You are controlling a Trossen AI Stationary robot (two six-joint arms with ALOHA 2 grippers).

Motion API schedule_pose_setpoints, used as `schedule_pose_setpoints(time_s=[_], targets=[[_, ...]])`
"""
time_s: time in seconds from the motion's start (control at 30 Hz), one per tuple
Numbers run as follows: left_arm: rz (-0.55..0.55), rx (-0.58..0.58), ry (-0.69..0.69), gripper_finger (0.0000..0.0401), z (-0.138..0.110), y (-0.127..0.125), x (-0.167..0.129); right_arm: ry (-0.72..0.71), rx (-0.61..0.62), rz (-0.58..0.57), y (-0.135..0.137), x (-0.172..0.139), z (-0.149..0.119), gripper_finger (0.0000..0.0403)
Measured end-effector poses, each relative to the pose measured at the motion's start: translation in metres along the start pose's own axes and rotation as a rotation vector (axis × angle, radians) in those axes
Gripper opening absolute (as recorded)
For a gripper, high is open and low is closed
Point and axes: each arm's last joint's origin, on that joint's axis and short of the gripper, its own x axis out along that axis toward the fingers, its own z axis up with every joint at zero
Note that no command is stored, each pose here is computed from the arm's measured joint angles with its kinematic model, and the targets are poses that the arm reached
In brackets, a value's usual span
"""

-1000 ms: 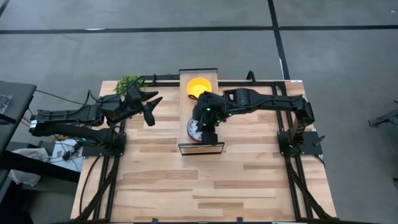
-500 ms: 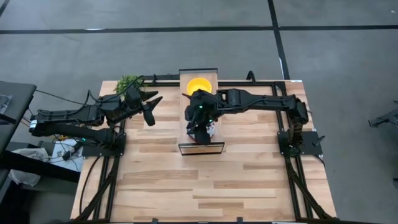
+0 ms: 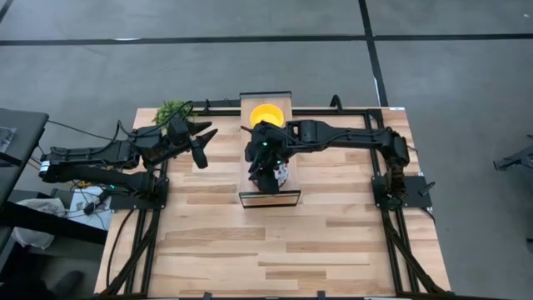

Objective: Pick & Place Mini bowls
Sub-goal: Stack the red patterned bowl on top of the red patterned bowls on the shelf, then return to Home Position

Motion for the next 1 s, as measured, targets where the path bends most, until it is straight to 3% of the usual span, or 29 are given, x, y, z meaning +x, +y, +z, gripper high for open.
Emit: schedule_pose_setpoints(time_s=[0.63,0.83,1.0], targets=[[0.0,-0.004,-0.006,0.0132,0.001,0.0,0.0,0.05,0.032,-0.011,-0.007,0.002,-0.007,0.0107],[0.0,-0.004,-0.007,0.0132,0.001,0.0,0.0,-0.014,-0.013,-0.013,0.002,-0.031,0.005,0.0107],[-0.001,-0.018,-0.029,0.0132,0.004,0.003,-0.005,0.071,-0.035,-0.055,0.006,-0.084,-0.011,0.0107]])
